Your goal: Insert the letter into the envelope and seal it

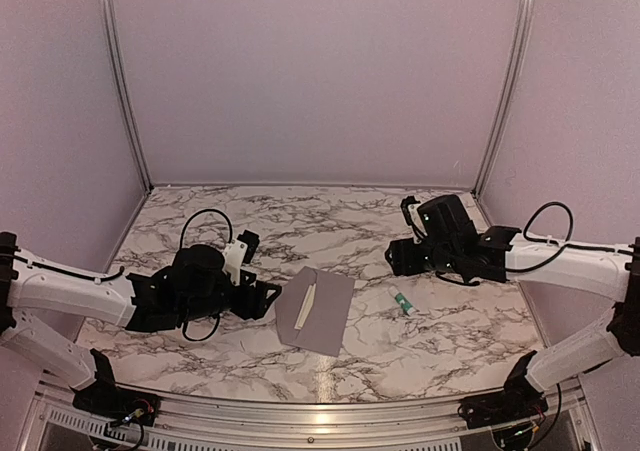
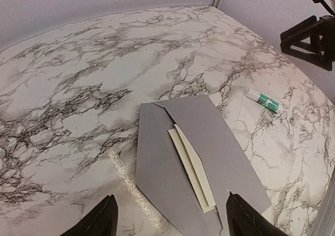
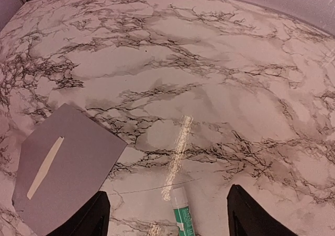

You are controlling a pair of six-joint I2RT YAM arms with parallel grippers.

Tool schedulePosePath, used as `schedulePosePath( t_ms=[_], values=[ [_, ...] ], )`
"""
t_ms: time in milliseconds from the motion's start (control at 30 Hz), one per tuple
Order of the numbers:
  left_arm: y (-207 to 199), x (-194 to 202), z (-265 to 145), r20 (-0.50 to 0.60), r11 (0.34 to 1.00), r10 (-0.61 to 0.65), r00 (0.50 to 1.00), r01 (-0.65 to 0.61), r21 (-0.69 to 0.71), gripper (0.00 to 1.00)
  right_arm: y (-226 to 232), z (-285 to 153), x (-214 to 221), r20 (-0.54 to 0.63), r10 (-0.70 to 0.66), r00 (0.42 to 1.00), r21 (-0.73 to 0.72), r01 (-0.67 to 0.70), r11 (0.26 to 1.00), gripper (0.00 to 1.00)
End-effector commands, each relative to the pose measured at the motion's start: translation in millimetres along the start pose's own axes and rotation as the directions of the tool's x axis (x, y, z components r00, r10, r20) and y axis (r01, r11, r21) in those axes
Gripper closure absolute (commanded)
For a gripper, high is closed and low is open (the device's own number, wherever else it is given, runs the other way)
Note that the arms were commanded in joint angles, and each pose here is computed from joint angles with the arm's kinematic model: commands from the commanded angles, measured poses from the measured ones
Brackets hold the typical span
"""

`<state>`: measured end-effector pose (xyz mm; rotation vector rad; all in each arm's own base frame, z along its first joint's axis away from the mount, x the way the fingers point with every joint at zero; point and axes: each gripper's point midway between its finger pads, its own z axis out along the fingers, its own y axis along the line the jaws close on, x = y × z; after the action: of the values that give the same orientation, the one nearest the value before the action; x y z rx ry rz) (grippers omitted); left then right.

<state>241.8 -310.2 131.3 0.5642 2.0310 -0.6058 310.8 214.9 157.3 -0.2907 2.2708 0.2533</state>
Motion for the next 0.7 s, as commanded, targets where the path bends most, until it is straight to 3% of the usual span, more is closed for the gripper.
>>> schedulePosePath(
  t_ms=[0, 167, 367, 433, 567, 667],
  values=[
    [33.7, 11.5, 4.1, -0.026, 0.988, -0.093, 0.995, 0.089, -0.126, 0.29, 25.6, 13.4, 15.4, -0.02, -0.034, 0.999, -0.119, 0.031, 0.992, 0.33],
    [71.2, 17.0, 11.1, -0.04, 0.965, -0.171, 0.984, 0.159, -0.208, 0.45, 54.1, 31.7, 32.3, -0.042, -0.057, 0.998, -0.239, 0.045, 0.97, 0.48],
    [83.7, 25.6, 42.8, -0.127, 0.964, -0.218, 0.967, 0.194, -0.179, 0.61, 108.7, 38.9, 42.9, -0.038, -0.089, 0.995, -0.447, 0.062, 0.893, 0.69],
    [83.8, 29.5, 53.8, -0.155, 0.965, -0.227, 0.961, 0.201, -0.169, 0.64, 126.2, 39.3, 42.2, -0.021, -0.098, 0.995, -0.5, 0.074, 0.863, 0.76],
    [80.8, 37.7, 70.8, -0.201, 0.968, -0.23, 0.952, 0.202, -0.147, 0.66, 148.4, 52.9, 44.7, -0.005, -0.106, 0.994, -0.55, 0.086, 0.831, 0.99],
    [80.1, 45.6, 78.2, -0.226, 0.969, -0.231, 0.946, 0.202, -0.145, 0.67, 156.5, 67.4, 49.3, -0.014, -0.11, 0.994, -0.566, 0.083, 0.82, 1.0]
  ],
)
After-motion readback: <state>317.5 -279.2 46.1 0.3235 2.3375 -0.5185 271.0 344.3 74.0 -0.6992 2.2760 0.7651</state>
